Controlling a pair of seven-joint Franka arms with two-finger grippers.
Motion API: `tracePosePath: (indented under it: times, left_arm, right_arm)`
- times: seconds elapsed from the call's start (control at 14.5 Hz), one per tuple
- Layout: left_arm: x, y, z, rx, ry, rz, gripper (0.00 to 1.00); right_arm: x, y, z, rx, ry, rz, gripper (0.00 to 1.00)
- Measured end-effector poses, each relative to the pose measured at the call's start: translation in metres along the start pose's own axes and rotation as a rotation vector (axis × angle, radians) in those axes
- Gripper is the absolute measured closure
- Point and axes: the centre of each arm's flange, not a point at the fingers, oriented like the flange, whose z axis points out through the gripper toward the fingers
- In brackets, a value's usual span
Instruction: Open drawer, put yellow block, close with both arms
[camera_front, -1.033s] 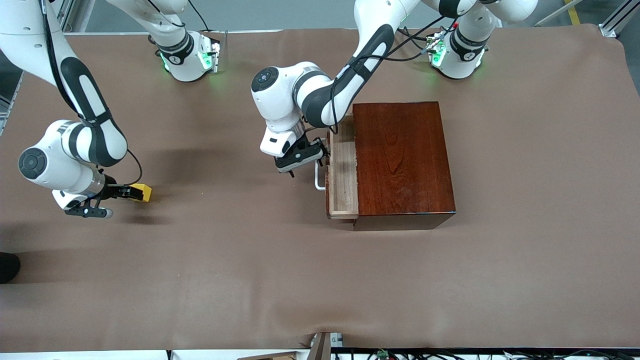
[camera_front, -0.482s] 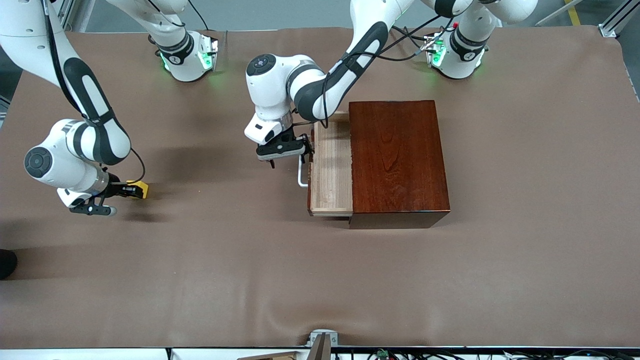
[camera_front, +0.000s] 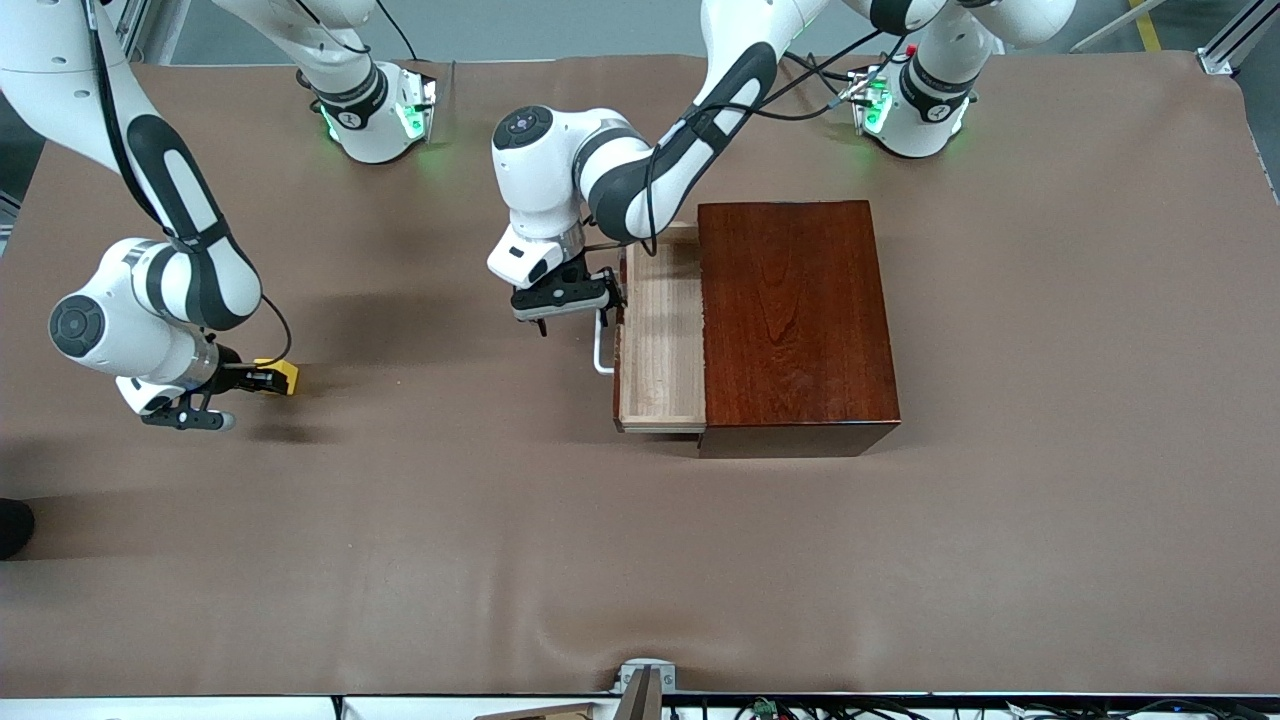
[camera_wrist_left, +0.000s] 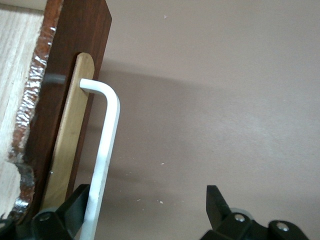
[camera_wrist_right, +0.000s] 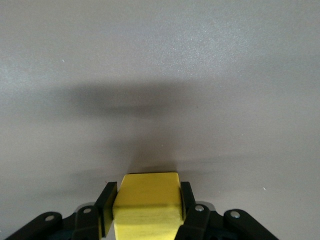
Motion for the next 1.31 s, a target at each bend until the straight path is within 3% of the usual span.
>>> tracePosePath:
  times: [0.28,0.76,1.31]
  left_arm:
    - [0.002,0.001,-0.002,-0.016,-0.005,-0.006,0.00]
    - [0.012,0.009,-0.014,-0.109,-0.005,-0.035,0.00]
    - [0.050,-0.004,-0.015,-0.120,0.042,-0.081,0.00]
  right_arm:
    - [-0.001,-0.001,0.000,0.002,-0.008,-0.002,0.44]
    - [0.005,-0.013,-0.015,0.015,-0.066,0.008,0.44]
    - [0.010,-0.042,-0.046,0.024,-0.071,0.032,0.44]
